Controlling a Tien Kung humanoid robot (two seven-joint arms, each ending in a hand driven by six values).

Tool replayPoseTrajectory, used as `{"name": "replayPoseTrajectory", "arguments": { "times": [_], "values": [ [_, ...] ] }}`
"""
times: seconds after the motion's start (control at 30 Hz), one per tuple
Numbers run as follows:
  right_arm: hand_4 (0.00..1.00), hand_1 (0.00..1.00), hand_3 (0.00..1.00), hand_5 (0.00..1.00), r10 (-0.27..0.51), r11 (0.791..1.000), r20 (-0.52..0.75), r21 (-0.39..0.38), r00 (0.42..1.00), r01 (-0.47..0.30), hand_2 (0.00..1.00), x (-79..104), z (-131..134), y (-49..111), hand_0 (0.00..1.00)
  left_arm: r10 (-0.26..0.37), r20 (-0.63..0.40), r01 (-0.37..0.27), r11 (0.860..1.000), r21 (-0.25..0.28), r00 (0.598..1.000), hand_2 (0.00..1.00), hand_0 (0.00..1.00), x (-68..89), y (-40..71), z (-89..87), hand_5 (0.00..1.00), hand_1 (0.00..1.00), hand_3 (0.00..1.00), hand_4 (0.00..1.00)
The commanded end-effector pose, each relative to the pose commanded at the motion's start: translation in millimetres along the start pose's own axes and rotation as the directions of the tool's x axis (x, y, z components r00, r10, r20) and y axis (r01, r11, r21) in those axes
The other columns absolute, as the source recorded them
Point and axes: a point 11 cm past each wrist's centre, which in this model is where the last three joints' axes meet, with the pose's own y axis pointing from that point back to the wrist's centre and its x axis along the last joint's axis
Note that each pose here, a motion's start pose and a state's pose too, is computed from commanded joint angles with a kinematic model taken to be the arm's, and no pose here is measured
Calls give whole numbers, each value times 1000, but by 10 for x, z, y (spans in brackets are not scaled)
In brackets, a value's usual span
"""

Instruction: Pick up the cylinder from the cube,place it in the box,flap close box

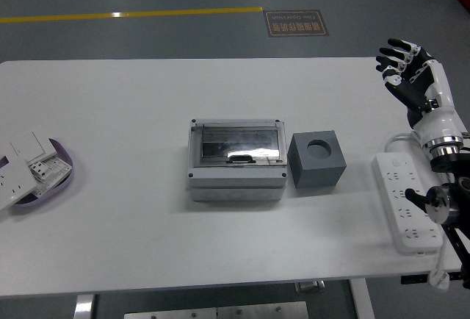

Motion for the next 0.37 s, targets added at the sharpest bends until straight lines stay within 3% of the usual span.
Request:
{"name": "replayPoseTrajectory", "arguments": {
  "times": [0.37],
  "values": [
    [579,639,643,24,0,1000,2,8,1000,0,636,-3,-26,-13,674,-4,23,4,1000,6,1000,621,595,-29,-2,-17,216,630,639,701]
  ]
}}
